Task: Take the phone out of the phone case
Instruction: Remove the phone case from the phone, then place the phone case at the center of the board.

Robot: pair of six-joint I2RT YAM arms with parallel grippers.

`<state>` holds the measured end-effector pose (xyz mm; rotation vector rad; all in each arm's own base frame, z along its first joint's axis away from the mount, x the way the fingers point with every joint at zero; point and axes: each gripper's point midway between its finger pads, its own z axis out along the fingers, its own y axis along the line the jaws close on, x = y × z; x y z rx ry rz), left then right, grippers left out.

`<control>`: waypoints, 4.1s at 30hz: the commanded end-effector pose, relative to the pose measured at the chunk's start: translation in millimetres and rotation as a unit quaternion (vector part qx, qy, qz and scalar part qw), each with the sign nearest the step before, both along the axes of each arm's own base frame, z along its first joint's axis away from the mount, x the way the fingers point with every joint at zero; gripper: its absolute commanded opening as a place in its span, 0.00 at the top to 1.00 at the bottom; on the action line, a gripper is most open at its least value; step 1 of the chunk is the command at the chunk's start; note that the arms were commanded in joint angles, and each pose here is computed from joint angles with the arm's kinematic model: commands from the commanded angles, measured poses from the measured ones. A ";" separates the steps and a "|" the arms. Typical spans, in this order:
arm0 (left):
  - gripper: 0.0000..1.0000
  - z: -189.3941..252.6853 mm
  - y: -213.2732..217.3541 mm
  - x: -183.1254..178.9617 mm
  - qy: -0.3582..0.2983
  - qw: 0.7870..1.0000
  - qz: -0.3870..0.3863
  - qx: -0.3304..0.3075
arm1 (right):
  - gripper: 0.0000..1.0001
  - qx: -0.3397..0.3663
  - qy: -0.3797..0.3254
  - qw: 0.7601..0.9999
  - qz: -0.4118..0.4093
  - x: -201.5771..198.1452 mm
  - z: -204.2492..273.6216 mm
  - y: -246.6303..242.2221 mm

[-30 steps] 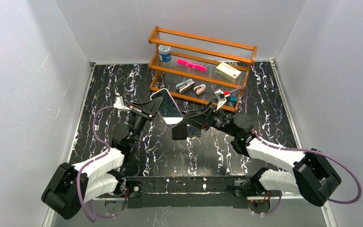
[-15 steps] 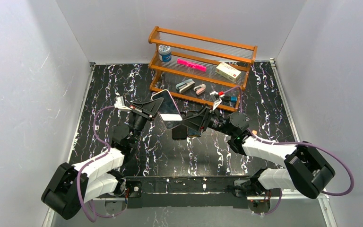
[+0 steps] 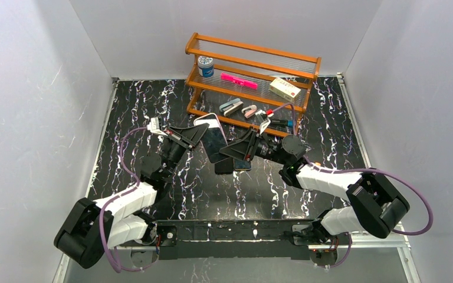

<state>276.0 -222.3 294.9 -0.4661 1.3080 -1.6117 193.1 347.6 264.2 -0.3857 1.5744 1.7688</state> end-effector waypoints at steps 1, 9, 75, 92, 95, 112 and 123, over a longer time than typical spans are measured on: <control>1.00 56.0 -12.0 -38.4 -0.114 0.990 -0.077 -0.026 | 0.55 0.045 -0.048 0.998 -0.008 11.1 39.8 3.2; 0.95 51.8 -14.2 -54.7 -0.169 0.982 -0.081 0.027 | 0.76 0.061 -0.051 0.997 -0.003 17.2 48.3 1.6; 1.00 -3.8 -25.6 -22.4 -0.107 0.982 -0.066 0.142 | 0.99 0.052 -0.006 0.998 0.023 4.6 37.1 -22.1; 1.00 -19.5 -5.4 18.4 -0.047 0.986 0.037 0.157 | 0.99 -0.043 0.086 0.995 0.037 -16.1 -35.1 -31.9; 1.00 -22.9 -6.2 20.4 -0.042 0.986 0.037 0.159 | 0.99 -0.054 0.102 0.993 0.039 -20.3 -46.3 -33.9; 1.00 -89.4 24.7 17.1 0.043 0.946 0.082 0.311 | 0.99 -0.191 0.060 0.975 -0.093 16.5 -75.9 -66.8; 1.00 -188.1 49.5 6.4 0.205 0.868 0.053 0.449 | 0.99 -0.264 0.117 0.925 -0.246 79.1 -133.3 -144.9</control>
